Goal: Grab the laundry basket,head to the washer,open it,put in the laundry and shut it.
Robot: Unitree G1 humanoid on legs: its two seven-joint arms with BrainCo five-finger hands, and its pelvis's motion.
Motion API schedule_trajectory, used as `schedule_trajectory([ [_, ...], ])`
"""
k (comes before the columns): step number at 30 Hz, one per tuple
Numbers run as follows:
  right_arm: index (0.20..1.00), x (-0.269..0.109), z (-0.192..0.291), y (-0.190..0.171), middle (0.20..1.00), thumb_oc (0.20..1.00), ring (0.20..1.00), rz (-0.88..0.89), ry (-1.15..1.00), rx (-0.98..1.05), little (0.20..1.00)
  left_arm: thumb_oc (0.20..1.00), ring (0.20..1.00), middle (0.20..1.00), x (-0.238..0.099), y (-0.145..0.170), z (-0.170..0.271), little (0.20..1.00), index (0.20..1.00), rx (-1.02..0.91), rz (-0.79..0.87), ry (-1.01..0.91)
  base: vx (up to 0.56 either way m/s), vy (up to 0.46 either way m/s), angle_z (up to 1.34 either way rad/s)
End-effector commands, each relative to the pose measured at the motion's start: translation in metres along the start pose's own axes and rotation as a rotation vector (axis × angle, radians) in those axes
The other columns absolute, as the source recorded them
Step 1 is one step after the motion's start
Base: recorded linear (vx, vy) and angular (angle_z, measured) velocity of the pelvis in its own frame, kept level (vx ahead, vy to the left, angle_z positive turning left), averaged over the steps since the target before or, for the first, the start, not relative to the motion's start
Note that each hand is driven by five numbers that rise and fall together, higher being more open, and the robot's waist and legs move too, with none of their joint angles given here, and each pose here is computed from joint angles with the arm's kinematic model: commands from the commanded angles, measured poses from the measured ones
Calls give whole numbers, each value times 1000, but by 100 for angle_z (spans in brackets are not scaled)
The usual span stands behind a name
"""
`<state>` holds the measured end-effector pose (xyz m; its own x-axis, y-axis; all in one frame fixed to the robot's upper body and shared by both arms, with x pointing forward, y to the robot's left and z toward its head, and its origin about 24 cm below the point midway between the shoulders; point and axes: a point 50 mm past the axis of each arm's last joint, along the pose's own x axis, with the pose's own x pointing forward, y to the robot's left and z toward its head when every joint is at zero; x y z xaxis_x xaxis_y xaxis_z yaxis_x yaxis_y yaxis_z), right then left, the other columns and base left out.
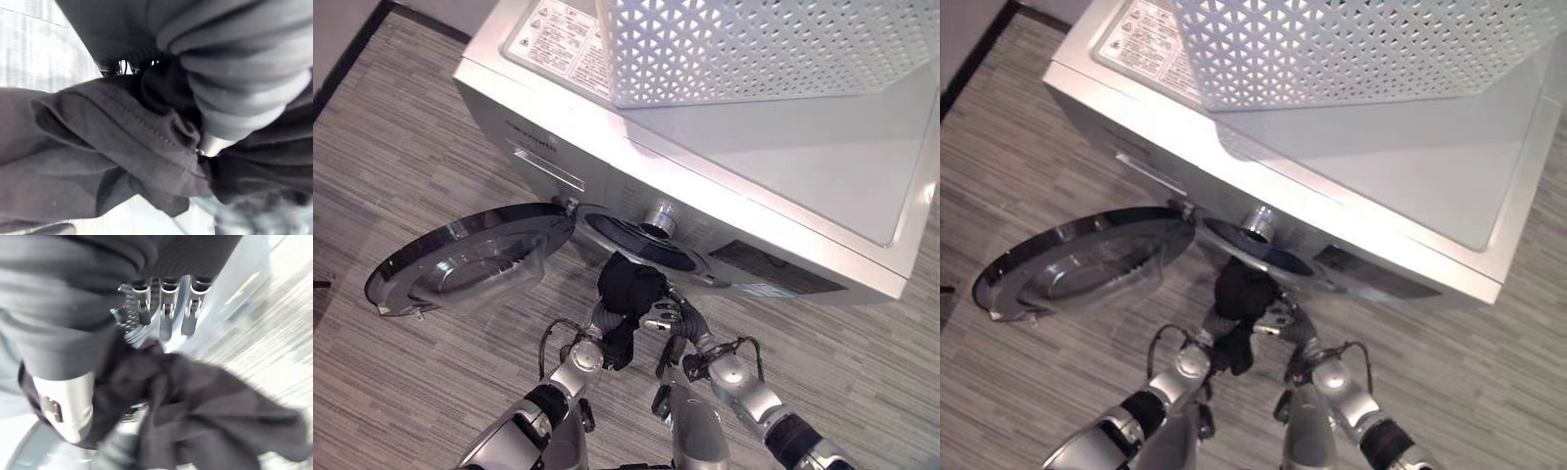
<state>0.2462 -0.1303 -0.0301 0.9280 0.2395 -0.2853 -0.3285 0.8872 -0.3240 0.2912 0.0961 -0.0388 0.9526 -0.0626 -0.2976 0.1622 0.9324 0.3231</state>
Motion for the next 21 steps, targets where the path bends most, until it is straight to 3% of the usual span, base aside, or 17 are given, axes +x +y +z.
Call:
schedule_trajectory([
  [1,1000,-3,5,-6,1000,1000,1000,-47,-59,-131,1000,200,200,200,8,-2,21,200,200,-89,55,-76,-23,20,-7],
  [4,1000,-13,-24,-23,1000,1000,1000,-75,44,-361,1000,200,200,200,14,19,19,200,200,-159,141,-42,-21,13,-5],
  [9,1000,-21,-63,-34,1000,1000,1000,-96,235,-518,1000,200,200,200,22,29,26,200,200,-243,185,-28,-17,-5,-1],
  [11,1000,-24,-82,-34,1000,1000,1000,-124,346,-495,1000,200,200,200,27,35,32,200,200,-271,211,-21,-58,-13,2],
  [17,1000,-26,-88,-27,1000,1000,1000,-119,367,-464,1000,200,200,200,42,72,67,200,200,-322,321,-99,-36,-14,2],
  [21,1000,-22,-76,-30,1000,1000,1000,-130,303,-473,1000,200,200,200,50,120,117,200,200,-358,436,-242,-7,-5,1],
])
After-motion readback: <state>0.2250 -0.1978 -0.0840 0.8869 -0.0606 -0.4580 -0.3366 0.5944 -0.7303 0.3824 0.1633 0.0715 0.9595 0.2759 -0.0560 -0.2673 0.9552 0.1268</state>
